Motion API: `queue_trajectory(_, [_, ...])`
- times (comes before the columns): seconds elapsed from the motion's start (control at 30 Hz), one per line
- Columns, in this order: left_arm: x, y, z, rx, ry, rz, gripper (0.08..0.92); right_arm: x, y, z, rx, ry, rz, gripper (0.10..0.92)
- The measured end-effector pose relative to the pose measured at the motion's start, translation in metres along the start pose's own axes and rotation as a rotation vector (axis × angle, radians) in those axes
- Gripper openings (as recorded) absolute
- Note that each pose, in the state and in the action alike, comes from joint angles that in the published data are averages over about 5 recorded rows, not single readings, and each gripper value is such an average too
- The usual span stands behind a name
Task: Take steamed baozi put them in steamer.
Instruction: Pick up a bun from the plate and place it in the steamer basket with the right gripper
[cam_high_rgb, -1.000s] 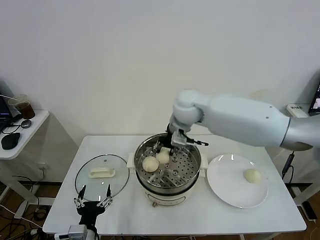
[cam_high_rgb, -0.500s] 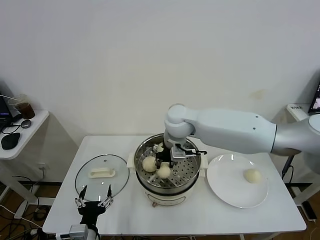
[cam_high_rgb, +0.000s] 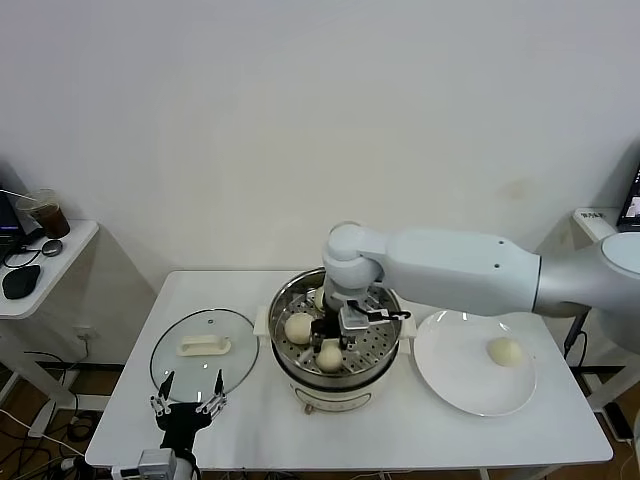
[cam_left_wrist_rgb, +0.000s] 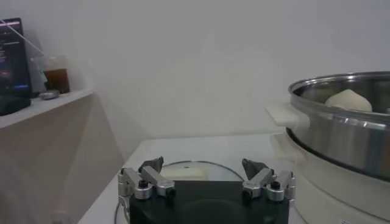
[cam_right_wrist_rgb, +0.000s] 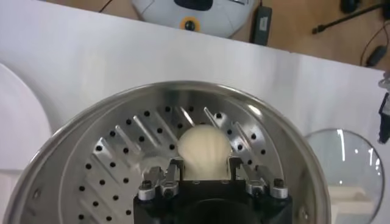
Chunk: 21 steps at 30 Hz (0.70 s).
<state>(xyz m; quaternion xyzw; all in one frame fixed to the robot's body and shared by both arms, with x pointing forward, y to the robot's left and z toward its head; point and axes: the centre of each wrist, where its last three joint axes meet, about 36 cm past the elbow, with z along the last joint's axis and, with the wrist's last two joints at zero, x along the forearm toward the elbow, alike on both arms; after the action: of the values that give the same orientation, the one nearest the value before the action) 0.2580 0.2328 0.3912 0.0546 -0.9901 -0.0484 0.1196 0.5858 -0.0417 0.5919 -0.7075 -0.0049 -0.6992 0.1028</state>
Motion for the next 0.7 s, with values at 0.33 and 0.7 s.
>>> queue_trajectory(0.33, [0.0,0.001,0.0,0.002,-0.001,-0.002,0.823,0.002,0.002,0.003,-0.018,0.007,0.016,0.696])
queue_trajectory(0.7, [-0.003,0.002,-0.001,0.006,-0.004,0.0,0.823,0.035,0.01,0.008,-0.068,0.038,0.06,0.822])
